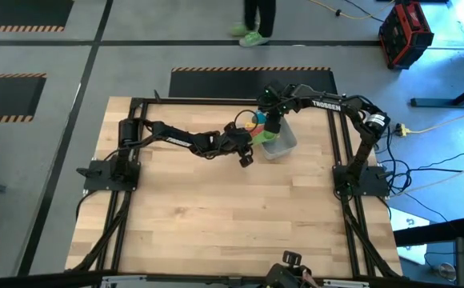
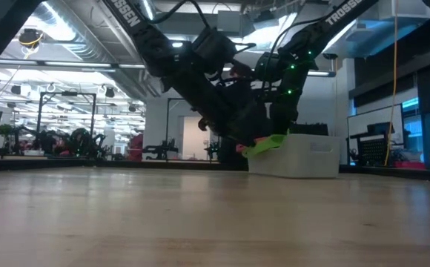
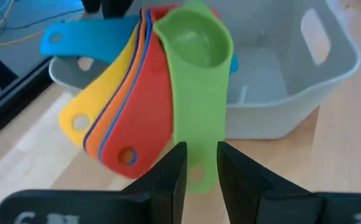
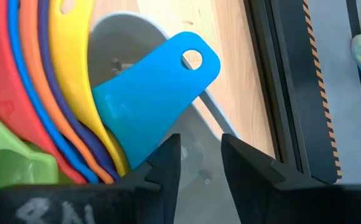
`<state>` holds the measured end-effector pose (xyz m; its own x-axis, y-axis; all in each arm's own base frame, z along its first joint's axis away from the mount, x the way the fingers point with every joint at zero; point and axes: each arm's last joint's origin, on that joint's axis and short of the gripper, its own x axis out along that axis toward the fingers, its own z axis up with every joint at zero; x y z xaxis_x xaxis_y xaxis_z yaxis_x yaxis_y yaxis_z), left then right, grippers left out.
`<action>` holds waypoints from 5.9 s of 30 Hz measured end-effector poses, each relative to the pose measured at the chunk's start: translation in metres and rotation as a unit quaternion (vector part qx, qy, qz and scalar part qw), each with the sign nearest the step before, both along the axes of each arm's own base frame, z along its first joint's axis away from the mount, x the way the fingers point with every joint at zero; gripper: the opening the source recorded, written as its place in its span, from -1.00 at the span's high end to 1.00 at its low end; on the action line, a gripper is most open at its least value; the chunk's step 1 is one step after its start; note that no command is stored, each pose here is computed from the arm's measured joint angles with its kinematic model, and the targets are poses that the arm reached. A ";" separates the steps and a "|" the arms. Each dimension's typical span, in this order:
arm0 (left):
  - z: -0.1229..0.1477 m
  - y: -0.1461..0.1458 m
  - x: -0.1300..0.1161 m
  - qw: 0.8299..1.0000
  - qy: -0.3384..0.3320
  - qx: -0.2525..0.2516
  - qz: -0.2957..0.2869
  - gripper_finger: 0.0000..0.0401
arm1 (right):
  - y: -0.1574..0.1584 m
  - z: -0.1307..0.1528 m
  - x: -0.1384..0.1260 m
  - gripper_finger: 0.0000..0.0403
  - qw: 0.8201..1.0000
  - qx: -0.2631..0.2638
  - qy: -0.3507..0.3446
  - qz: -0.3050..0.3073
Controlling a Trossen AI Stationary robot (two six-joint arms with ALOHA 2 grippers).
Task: Nest measuring cups in basket
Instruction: Stack the green measuring cup on top of the red measuring cup into the gray bin
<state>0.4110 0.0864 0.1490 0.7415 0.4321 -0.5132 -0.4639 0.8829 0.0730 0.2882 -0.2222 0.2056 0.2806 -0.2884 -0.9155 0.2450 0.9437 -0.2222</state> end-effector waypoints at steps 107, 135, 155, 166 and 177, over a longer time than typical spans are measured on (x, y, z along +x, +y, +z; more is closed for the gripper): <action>-0.017 0.004 0.004 1.000 -0.006 -0.015 -0.013 0.64 | 0.032 0.059 -0.003 0.40 0.977 0.209 0.040 0.030; -0.013 -0.009 0.006 1.000 -0.006 -0.014 -0.027 0.65 | 0.093 0.024 0.013 0.40 0.973 0.154 0.158 0.073; -0.013 -0.009 0.006 1.000 -0.006 -0.014 -0.027 0.65 | 0.093 0.005 0.013 0.40 0.976 0.150 0.147 0.065; -0.013 -0.009 0.006 1.000 -0.006 -0.014 -0.027 0.65 | 0.092 0.004 0.014 0.71 0.978 0.142 0.137 0.068; -0.013 -0.011 0.006 0.999 -0.006 -0.014 -0.029 0.65 | 0.092 0.008 0.015 0.85 0.978 0.144 0.137 0.068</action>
<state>0.4172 0.0756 0.1362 0.7718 0.3737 -0.5145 -0.4122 0.9101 0.0426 0.3034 -0.1305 0.2139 0.0308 0.0145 -0.9994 0.0821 0.9965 0.0169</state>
